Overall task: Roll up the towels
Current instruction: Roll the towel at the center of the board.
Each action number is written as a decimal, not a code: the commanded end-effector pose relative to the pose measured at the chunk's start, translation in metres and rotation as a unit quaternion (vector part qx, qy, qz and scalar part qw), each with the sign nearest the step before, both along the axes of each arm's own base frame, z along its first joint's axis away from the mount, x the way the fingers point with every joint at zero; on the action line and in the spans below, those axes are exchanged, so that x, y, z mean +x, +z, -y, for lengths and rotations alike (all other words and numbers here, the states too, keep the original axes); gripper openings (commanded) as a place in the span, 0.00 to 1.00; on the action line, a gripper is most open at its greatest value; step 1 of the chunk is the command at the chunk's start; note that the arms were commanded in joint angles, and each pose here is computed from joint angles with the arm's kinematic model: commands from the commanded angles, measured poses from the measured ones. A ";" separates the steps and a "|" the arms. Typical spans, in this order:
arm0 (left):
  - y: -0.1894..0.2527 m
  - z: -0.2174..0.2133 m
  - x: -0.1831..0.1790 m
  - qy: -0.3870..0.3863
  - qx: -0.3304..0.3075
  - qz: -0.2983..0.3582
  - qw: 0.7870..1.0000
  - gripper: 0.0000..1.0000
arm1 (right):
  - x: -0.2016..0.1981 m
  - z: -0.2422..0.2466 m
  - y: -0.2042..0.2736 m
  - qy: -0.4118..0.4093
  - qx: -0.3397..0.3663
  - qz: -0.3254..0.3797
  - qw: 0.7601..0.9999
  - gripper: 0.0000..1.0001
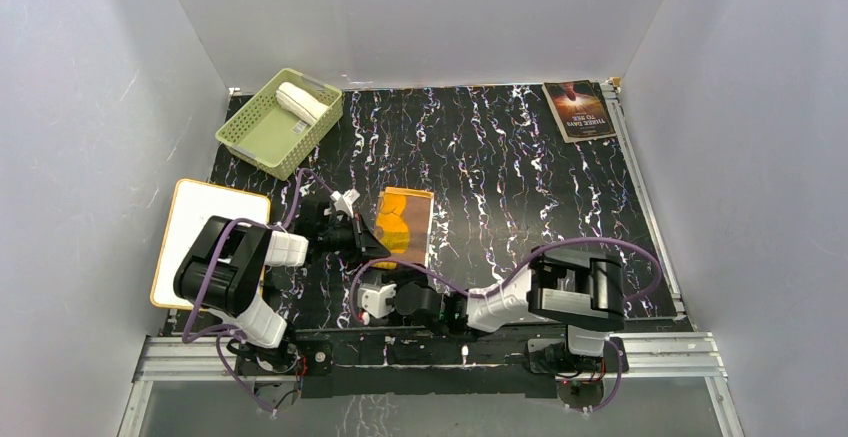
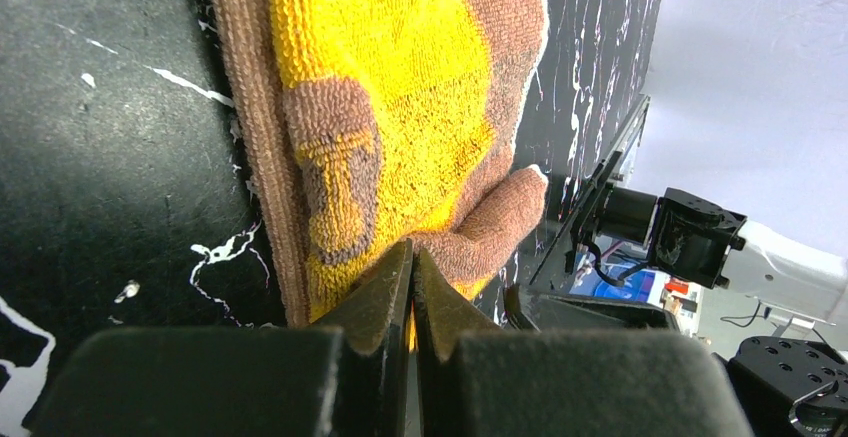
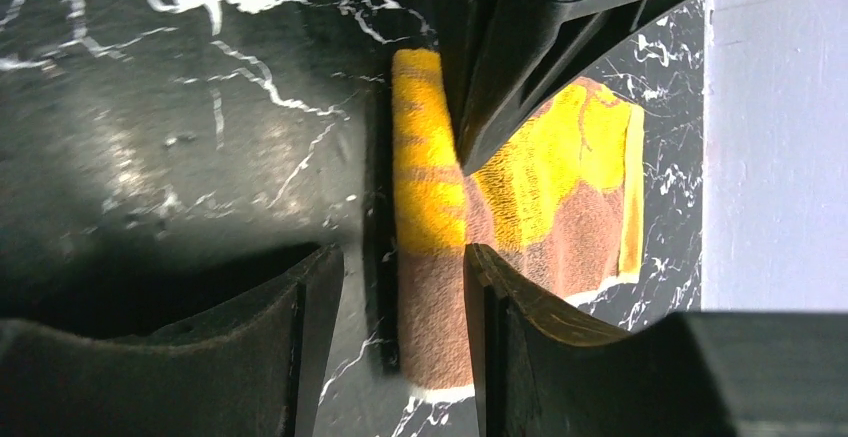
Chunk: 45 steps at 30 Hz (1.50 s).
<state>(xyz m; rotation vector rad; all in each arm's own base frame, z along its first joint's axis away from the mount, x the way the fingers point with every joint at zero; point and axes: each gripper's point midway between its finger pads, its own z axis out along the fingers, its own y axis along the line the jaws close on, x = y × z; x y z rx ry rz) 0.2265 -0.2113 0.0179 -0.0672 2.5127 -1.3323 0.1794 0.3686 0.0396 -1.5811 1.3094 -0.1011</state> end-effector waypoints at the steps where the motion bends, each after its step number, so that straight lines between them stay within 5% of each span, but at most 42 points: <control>1: -0.027 -0.012 -0.015 0.000 0.050 -0.039 0.998 0.00 | 0.013 0.007 -0.022 -0.018 -0.036 -0.004 0.999 0.47; 9: -0.028 -0.012 -0.016 -0.003 0.050 -0.042 0.998 0.00 | 0.026 0.017 -0.044 -0.050 -0.073 -0.011 0.996 0.45; 16: -0.028 -0.012 -0.014 -0.005 0.052 -0.044 0.998 0.00 | 0.029 0.025 -0.064 -0.089 -0.110 -0.062 0.988 0.05; 24: 0.007 -0.018 0.010 0.022 0.039 -0.016 0.999 0.05 | 0.006 0.002 -0.040 -0.090 -0.037 -0.242 0.965 0.00; 33: 0.091 -0.060 0.041 0.088 0.054 0.064 0.993 0.30 | -0.035 -0.014 0.005 -0.086 0.035 -0.484 0.870 0.00; 45: 0.096 -0.061 0.008 0.078 0.036 0.069 0.994 0.33 | -0.011 -0.015 0.044 -0.072 0.143 -0.714 0.682 0.00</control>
